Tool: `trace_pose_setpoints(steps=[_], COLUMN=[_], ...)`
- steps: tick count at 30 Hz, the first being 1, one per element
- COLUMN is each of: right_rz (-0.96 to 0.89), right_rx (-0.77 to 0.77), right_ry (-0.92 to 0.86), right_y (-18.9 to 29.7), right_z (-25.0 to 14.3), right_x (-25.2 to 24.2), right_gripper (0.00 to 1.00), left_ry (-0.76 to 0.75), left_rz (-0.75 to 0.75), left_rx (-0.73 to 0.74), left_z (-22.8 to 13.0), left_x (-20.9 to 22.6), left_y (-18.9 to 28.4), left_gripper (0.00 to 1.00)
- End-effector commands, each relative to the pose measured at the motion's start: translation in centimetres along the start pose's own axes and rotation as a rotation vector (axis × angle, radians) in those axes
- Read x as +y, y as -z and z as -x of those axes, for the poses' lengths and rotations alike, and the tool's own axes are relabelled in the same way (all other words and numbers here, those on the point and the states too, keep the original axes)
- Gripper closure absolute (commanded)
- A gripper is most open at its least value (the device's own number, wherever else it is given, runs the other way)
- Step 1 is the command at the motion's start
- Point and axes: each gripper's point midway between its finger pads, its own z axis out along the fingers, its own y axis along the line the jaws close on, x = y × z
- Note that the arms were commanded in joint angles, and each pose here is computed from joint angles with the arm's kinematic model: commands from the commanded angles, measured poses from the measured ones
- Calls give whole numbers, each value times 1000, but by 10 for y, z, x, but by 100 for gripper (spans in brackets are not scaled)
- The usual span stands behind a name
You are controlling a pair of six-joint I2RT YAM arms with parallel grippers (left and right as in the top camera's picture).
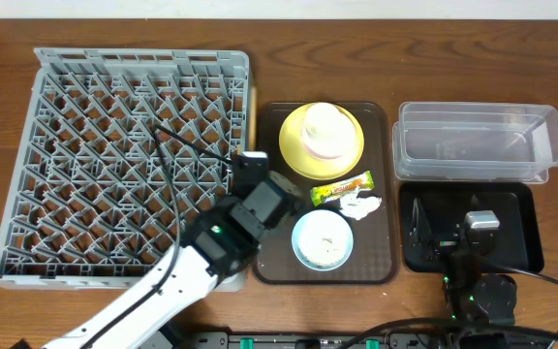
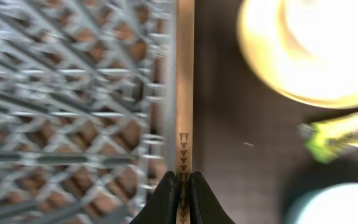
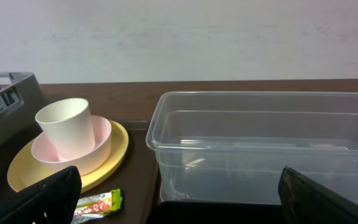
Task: Sort waste into correct bins and load items into the dishwasher
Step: 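Carry the second chopstick into the dish rack and release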
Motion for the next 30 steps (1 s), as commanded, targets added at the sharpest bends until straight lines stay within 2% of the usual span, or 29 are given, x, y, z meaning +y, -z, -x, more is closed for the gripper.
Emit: trace_pose_setpoints(steps=[1,7,12,19,25,30], right_rz=[7,7,7,7,7,7], right_rx=[4,4,3,4,4,3], right_ry=[9,9,9,9,9,9], right_y=[0,0,0,0,0,0], right_z=[-1,-1,-1,-1,-1,-1], right_x=[2,2,2,2,2,2], right_gripper=[1,1,1,1,1,1], left_ry=[-65,-88,-120,-121,-2,1], left_rz=[109,168,120,117,118,93], left_rx=[-36,13,88,101,105,118], left_z=[18,17,6,3,1,-1], left_x=[29,50,46,45,44,40], left_y=[-2,-16,-27,-29,-29,-29], left_gripper=[92,93,93,92,92,92])
